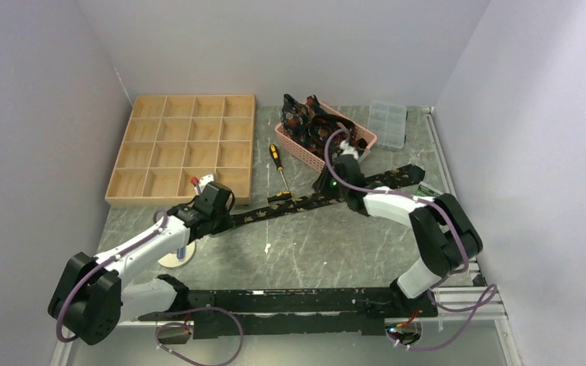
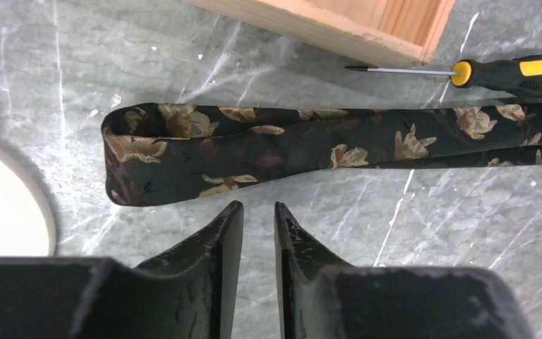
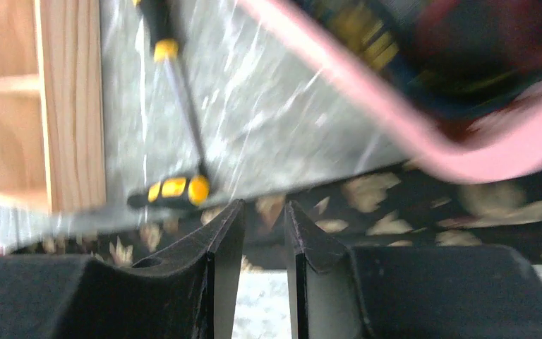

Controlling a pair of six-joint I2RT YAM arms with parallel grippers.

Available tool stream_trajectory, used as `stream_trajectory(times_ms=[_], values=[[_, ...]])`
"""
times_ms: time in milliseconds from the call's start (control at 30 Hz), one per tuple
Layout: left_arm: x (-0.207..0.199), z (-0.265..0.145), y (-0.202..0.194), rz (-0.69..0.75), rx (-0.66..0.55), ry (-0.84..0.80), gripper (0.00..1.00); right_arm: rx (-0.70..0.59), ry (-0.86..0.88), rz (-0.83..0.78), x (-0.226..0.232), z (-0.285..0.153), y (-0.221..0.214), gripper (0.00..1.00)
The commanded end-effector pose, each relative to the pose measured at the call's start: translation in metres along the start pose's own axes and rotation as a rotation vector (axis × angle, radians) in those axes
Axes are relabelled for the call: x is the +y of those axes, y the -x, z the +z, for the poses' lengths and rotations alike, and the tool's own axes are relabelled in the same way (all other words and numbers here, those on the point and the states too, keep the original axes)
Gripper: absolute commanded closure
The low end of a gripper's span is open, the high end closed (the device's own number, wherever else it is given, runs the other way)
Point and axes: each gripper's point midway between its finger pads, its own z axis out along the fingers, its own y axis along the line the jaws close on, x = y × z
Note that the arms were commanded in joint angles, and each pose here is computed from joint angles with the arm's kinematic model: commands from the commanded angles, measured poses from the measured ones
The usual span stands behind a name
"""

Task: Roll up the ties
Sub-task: Roll the tie at the center of the board.

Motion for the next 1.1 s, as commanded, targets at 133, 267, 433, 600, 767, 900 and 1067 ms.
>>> stream_trajectory(times_ms=[133, 267, 433, 600, 767, 900, 1067], values=[[0.016, 0.023, 0.010, -0.069, 0.026, 0.095, 0.91, 0.131, 0.232, -0.007, 0.054, 0.005, -0.052, 0.70], [0.033, 0.036, 0.007, -0.127, 0.041, 0.140, 0.96, 0.144, 0.231, -0.004, 0.051, 0.008, -0.058, 0.70], [0.033, 0.043, 0.007, -0.136, 0.060, 0.138, 0.97, 0.148, 0.230, -0.014, 0.049, 0.007, -0.062, 0.71], [0.013, 0.025, 0.018, -0.143, 0.015, 0.001, 0.94, 0.128, 0.235, -0.047, 0.054, 0.002, -0.058, 0.71], [0.013, -0.004, 0.034, -0.159, -0.072, -0.044, 0.81, 0.122, 0.208, -0.046, 0.052, 0.008, -0.059, 0.71], [0.031, -0.007, 0.042, -0.158, -0.123, 0.039, 0.73, 0.108, 0.129, -0.008, 0.035, 0.016, -0.063, 0.72], [0.038, 0.003, 0.041, -0.160, -0.090, 0.099, 0.73, 0.104, 0.016, 0.029, 0.005, 0.022, -0.073, 0.73]])
